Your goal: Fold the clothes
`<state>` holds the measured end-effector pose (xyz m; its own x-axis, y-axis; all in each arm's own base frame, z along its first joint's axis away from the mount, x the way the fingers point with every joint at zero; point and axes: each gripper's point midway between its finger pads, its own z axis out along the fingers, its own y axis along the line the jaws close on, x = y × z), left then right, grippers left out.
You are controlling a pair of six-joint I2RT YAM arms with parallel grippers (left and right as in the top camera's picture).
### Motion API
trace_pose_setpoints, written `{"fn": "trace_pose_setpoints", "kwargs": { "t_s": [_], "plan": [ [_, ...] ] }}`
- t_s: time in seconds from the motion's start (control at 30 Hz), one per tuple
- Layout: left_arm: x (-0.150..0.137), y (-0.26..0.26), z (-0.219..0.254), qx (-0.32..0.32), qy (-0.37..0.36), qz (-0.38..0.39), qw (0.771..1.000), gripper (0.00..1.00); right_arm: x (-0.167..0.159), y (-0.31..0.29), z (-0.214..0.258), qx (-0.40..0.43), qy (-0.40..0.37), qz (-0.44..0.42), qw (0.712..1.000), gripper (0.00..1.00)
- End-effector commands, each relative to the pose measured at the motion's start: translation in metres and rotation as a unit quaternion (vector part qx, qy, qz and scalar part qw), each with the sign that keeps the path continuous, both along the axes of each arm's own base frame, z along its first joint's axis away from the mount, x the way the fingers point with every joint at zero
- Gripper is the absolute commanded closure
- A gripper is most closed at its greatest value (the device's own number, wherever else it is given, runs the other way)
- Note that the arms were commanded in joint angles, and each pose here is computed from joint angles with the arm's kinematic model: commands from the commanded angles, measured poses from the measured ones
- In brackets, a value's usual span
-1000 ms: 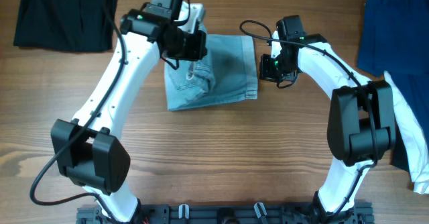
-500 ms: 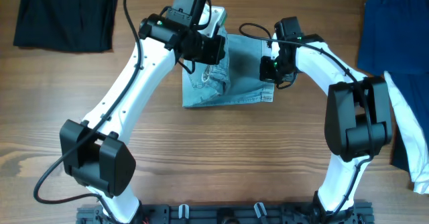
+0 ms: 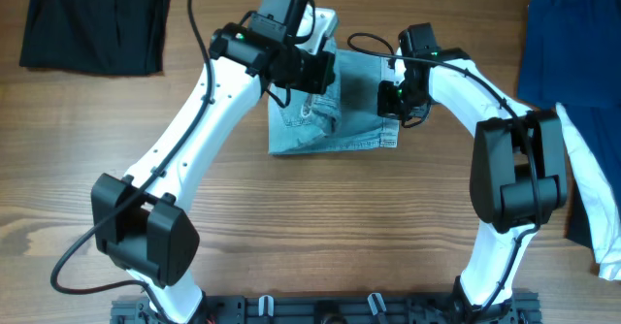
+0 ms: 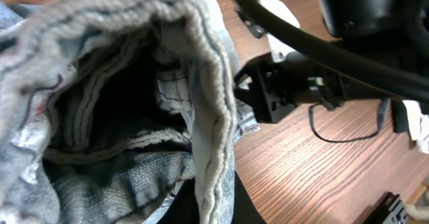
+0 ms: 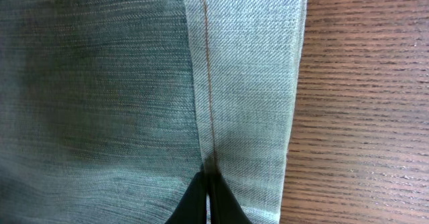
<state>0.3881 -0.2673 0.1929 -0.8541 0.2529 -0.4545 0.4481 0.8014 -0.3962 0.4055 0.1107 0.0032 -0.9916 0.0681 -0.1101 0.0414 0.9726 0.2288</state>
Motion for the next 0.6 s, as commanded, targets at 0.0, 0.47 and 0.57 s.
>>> {"fn": "trace_pose_setpoints", "kwargs": {
  "t_s": [0.0, 0.47, 0.57],
  "plan": [
    [-0.008, -0.025, 0.024, -0.03, -0.031, -0.044, 0.998, 0.96, -0.003, -0.014, -0.028, -0.035, 0.023, 0.001, 0.999, 0.96],
    [-0.006, -0.057, -0.008, -0.025, -0.025, -0.07, 0.997, 0.96, -0.006, -0.013, -0.027, -0.028, 0.032, 0.001, 0.999, 0.96],
    [-0.001, -0.053, -0.016, -0.008, -0.027, -0.06, 0.998, 0.95, -0.004, -0.012, -0.018, -0.028, 0.035, 0.002, 0.999, 0.96]
  ]
}}
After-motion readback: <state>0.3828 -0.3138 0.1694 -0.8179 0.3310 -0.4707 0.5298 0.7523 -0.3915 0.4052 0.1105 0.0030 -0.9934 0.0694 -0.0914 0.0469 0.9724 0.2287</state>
